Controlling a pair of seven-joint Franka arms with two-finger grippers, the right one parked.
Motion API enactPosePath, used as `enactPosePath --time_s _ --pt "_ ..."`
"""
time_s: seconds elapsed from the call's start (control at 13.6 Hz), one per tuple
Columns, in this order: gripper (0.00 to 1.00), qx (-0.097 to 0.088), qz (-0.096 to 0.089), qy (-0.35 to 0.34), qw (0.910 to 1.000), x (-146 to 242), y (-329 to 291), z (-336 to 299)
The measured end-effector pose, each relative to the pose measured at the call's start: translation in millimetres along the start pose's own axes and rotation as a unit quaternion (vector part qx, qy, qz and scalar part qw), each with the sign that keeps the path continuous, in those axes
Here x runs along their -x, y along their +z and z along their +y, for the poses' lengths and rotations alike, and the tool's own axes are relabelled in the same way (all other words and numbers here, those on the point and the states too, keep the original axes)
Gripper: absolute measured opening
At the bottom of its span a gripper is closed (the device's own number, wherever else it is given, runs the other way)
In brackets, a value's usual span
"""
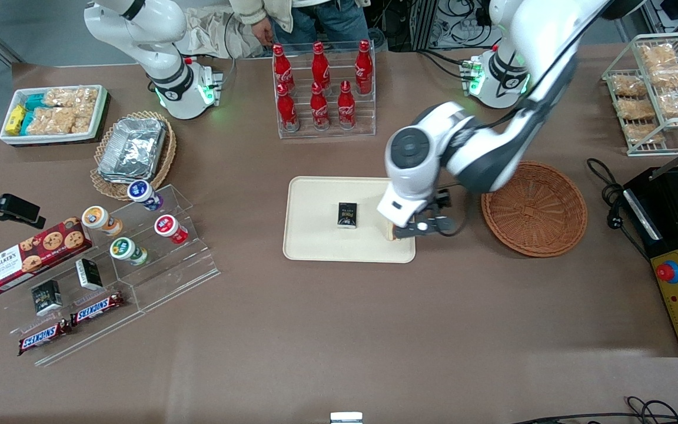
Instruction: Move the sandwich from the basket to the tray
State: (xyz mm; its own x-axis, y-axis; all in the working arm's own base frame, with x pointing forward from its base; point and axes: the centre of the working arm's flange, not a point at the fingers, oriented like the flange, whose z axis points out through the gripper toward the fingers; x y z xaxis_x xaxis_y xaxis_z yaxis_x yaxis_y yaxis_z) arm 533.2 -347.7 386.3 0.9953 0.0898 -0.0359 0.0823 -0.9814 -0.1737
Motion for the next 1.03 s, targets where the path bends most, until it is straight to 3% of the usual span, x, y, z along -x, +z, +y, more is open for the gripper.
enactPosePath --time_s 0.3,0.59,0.81,1.03 --pt "1.00 0.033 -0.023 0.021 0.9990 -30 -91 -96" --pt "1.00 0.040 -0.007 0.007 0.9992 -45 -134 -183" --pt "1.00 0.066 -0.017 0.044 0.9967 -39 -161 -256" --pt "1.00 0.072 0.002 0.042 0.9965 -20 -192 -302"
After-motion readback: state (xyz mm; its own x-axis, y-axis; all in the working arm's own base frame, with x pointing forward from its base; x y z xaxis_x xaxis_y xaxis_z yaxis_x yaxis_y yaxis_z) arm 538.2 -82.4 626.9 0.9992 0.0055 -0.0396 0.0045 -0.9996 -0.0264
